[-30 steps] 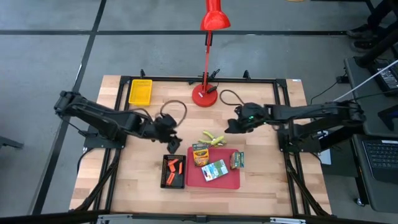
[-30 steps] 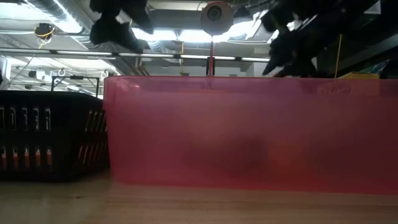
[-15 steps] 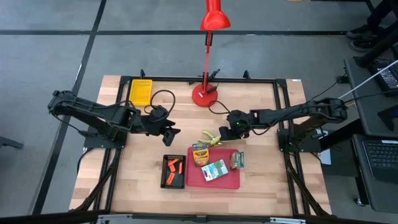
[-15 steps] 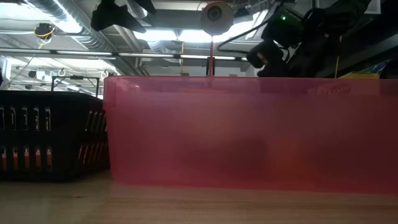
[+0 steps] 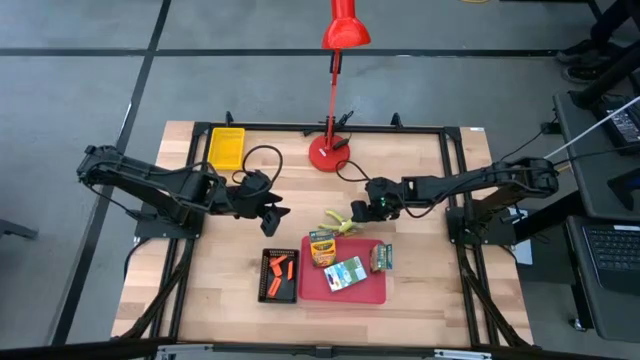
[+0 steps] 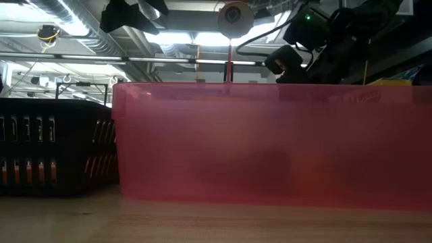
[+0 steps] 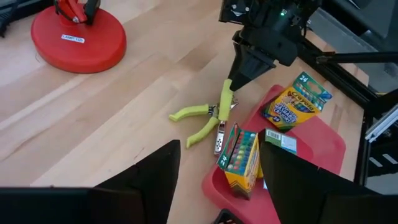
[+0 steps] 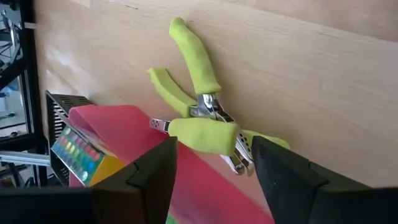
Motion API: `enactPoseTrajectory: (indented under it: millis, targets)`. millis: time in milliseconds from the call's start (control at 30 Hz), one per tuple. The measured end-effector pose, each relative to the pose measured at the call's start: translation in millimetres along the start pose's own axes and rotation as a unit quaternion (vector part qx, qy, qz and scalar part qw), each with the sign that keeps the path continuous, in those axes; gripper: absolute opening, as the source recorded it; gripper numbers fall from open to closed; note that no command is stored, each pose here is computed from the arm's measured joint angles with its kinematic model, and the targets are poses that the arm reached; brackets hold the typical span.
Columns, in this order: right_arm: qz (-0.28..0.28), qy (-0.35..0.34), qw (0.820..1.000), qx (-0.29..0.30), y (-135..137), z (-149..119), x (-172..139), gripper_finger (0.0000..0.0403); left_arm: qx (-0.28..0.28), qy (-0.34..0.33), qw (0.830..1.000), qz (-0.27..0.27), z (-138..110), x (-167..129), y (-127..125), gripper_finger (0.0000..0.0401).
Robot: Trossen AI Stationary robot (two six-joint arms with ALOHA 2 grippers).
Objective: Pick & Place School Supplies
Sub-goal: Put the bottom green puncher into the yellow bin
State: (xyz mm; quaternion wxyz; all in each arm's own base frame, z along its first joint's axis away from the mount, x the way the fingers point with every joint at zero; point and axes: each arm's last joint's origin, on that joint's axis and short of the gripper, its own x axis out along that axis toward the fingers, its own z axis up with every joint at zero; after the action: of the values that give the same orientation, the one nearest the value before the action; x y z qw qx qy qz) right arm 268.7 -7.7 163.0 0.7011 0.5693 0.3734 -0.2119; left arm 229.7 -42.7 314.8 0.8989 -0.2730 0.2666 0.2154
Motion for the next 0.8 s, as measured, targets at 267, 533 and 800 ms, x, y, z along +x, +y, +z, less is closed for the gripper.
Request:
enactPoseTrajectory:
  millis: [267, 533, 800]
  targets:
    - [0.008, -0.014, 1.000, 0.000, 1.9, 1.4, 0.5, 0.0210, 0.009, 0.000, 1.000, 0.000, 0.0, 0.0, 0.0, 0.0214]
    - [0.035, 0.013, 0.999, 0.004, 5.1, -3.9, 21.8, 0.0210, 0.016, -0.001, 1.000, 0.001, 0.1, 0.0, 0.0, 0.0210]
    - [0.048, 0.008, 0.999, 0.004, 7.9, -8.3, 30.0, 0.0179, 0.016, -0.001, 1.000, 0.000, 0.1, 0.0, 0.0, 0.0208]
